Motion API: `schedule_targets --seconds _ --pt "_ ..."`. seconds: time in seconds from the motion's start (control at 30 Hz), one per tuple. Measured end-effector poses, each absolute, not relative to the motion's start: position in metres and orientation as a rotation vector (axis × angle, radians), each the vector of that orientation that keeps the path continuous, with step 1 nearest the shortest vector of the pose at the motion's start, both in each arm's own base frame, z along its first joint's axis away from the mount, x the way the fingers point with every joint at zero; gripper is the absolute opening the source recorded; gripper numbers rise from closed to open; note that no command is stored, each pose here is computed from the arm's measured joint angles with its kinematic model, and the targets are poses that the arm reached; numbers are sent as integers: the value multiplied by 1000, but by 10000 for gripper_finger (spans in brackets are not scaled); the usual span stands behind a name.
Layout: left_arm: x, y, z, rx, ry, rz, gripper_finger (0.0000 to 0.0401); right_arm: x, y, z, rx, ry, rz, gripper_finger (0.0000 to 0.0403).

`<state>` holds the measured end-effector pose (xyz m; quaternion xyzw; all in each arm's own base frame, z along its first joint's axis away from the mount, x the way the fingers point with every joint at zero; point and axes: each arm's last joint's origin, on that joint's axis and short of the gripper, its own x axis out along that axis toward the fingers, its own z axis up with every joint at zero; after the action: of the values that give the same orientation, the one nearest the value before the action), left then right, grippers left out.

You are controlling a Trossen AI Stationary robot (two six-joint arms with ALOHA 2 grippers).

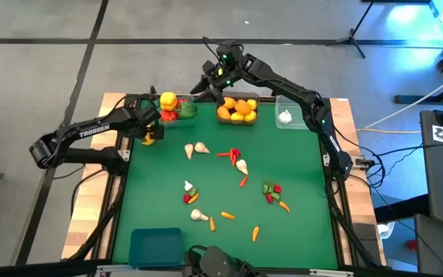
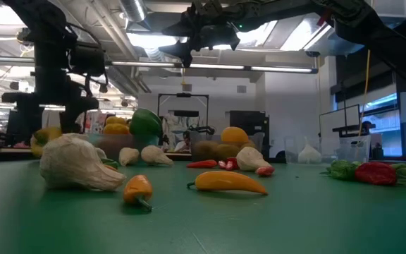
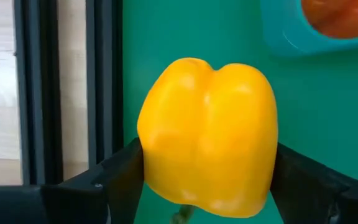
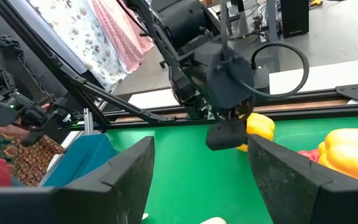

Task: Sort produce into baskets
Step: Put the yellow bell pepper into the light blue bin

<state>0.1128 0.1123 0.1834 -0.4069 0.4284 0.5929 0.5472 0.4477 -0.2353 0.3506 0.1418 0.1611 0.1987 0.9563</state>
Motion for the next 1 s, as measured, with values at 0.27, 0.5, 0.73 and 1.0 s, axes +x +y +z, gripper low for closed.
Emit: schedule_targets --seconds 0.27,0.5,0.73,1.0 --pt "114 105 219 -995 797 1358 278 448 -235 351 287 327 400 255" --pt "115 105 254 -743 410 1345 280 448 -235 351 287 327 400 255" --pt "124 114 250 -523 320 1333 280 448 -235 351 287 327 400 255" --pt "122 109 227 -650 376 1340 281 448 -235 351 287 327 400 255"
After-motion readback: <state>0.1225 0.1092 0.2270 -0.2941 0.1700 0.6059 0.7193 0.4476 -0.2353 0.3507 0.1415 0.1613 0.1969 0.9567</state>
